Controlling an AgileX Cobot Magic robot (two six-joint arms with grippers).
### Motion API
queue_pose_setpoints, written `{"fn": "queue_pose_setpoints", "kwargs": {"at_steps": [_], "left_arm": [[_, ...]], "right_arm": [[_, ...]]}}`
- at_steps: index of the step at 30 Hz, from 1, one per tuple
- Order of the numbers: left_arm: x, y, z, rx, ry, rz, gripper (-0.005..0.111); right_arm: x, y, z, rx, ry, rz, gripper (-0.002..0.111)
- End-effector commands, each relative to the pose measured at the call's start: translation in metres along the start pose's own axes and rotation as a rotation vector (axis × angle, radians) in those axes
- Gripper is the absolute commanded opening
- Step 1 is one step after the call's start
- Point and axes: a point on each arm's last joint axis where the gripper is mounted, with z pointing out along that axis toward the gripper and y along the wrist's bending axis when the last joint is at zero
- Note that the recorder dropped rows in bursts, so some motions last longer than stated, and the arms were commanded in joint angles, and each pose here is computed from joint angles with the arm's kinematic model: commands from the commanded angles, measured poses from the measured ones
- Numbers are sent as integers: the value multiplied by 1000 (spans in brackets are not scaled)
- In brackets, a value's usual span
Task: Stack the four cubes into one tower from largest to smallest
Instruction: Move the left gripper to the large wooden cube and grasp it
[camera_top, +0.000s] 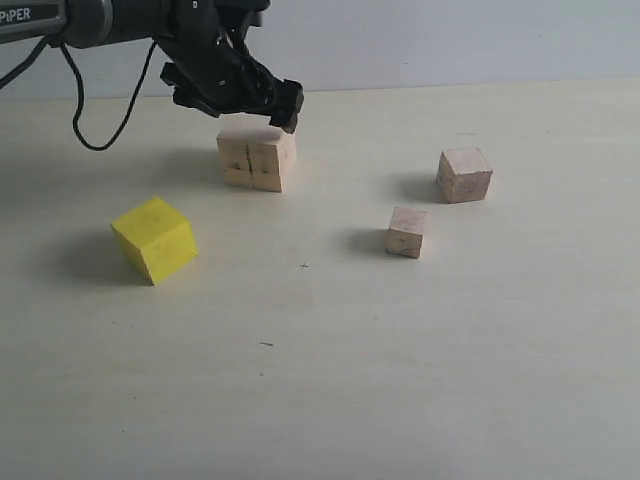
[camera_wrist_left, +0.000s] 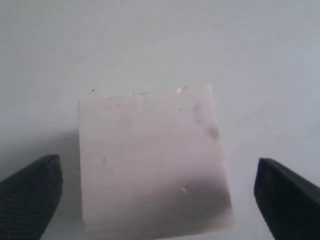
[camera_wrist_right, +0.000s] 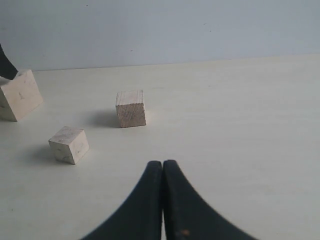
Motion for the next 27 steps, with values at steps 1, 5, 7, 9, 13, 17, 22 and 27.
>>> {"fn": "queue_pose_setpoints", "kwargs": {"at_steps": [1,5,7,9,13,17,22,27], "left_arm": [[0,-5,12,8,-10,-9,105],[0,-5,21,8,-14,-10,105],[0,-5,25,8,-17,-13,105],[1,-5,28,9,-18,-13,105],[7,-5,37,7,9,-10,105],[8,-5,38,6,16,-10,83],[5,-5,30,6,19,-10,2],[1,-5,15,5,26,-13,2]], "right_arm": [[0,0,0,2,-12,1,0],[0,0,0,2,-12,1,0],[0,0,0,2,-12,1,0],[0,0,0,2,-12,1,0],[0,0,0,2,-12,1,0],[0,0,0,2,-12,1,0],[0,0,0,2,-12,1,0],[0,0,0,2,-12,1,0]]}}
